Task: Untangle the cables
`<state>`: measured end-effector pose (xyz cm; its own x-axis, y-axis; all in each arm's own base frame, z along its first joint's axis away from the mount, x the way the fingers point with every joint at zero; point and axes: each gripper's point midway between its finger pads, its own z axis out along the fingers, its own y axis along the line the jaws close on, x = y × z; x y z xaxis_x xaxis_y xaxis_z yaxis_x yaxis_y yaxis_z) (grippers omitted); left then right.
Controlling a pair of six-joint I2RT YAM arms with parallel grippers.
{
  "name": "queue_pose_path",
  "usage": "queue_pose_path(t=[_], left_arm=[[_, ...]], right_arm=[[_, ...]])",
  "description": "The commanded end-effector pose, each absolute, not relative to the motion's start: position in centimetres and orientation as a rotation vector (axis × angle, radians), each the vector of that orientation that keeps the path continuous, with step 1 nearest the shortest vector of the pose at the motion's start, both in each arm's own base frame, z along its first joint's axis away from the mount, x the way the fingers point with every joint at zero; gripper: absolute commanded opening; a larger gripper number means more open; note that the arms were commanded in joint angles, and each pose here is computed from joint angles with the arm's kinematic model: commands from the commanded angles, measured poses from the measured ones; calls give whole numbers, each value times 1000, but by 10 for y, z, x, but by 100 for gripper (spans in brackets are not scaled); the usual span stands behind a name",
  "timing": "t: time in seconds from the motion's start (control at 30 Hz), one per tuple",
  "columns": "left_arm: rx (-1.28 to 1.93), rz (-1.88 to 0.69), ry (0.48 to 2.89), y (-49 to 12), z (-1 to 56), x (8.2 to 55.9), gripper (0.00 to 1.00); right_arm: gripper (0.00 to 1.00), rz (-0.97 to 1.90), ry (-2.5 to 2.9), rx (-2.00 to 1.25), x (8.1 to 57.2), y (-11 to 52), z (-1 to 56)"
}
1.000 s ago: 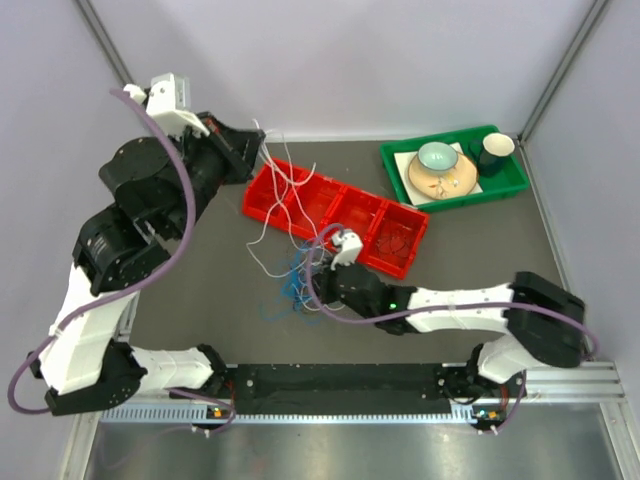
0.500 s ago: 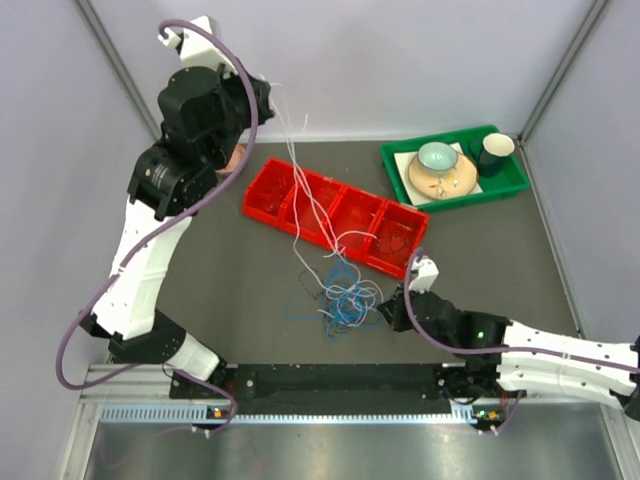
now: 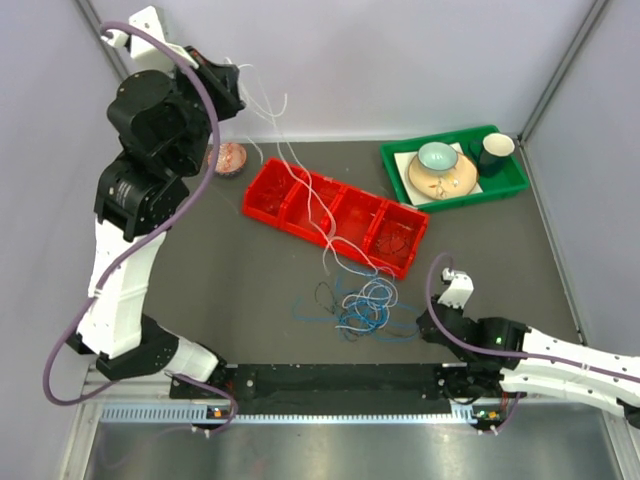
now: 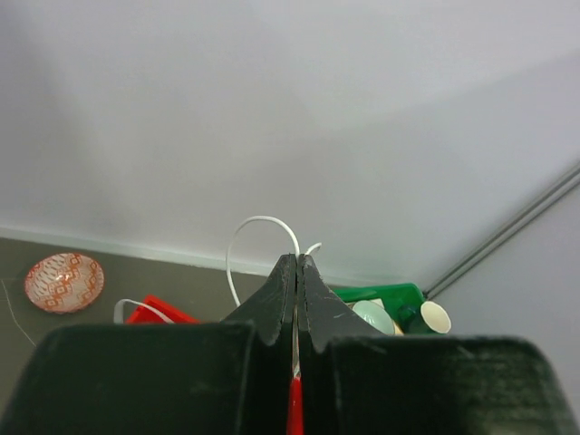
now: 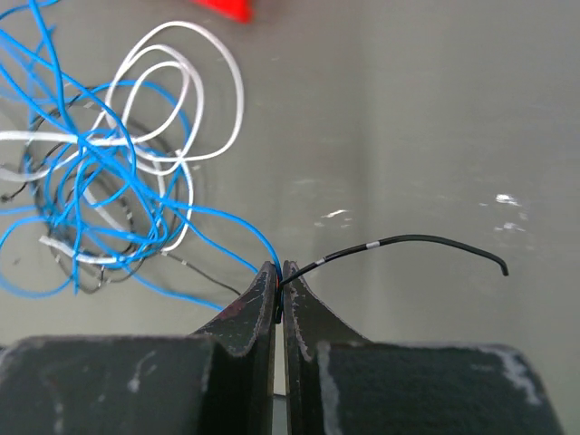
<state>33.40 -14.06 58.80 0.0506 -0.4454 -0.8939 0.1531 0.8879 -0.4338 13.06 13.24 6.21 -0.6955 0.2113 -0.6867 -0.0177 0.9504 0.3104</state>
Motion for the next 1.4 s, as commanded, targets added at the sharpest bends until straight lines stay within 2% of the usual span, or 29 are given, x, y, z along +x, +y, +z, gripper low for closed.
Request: queue_pose_path(t=[0.0, 0.17, 0.2, 0.23, 0.27, 0.33, 0.37, 0.47, 0.7, 0.83, 0.97, 1.17, 1.3, 1.33, 1.37], left_arm=[[-315, -448, 1269, -100, 641, 299, 0], [-281, -491, 1266, -105, 644, 292, 0], [-264, -516, 1281, -112, 641, 293, 0], [-262, -521, 1287, -114, 639, 294, 0], [-258, -519, 1302, -116, 633, 297, 0], [-258, -525, 1313, -120, 627, 301, 0], [-254, -530, 1314, -121, 626, 300, 0], [-252, -533, 1314, -120, 626, 299, 0], [-248, -540, 1308, -118, 628, 292, 0], [-246, -547, 1306, -118, 629, 291, 0], [-240, -560, 1321, -121, 626, 290, 0], [-235, -566, 1343, -124, 618, 291, 0], [-233, -573, 1345, -125, 618, 291, 0], [-233, -571, 1346, -124, 617, 291, 0], [-235, -573, 1343, -124, 618, 290, 0]], right_arm=[[0, 314, 2272, 247, 137, 117, 71], [0, 327, 2241, 241, 142, 121, 82], [10, 317, 2242, 194, 142, 123, 84], [29, 342, 2237, 189, 144, 129, 91], [59, 363, 2232, 168, 144, 135, 95], [75, 364, 2229, 96, 146, 142, 103], [80, 377, 2218, 86, 147, 146, 108], [81, 386, 2185, 54, 154, 155, 126], [77, 467, 2119, -120, 166, 202, 158], [77, 543, 2104, -305, 167, 248, 160], [85, 452, 2084, -547, 179, 283, 143], [86, 410, 2021, -666, 212, 326, 137], [77, 492, 2001, -685, 229, 355, 137], [63, 505, 1996, -675, 235, 357, 138], [55, 516, 1989, -673, 238, 363, 138]])
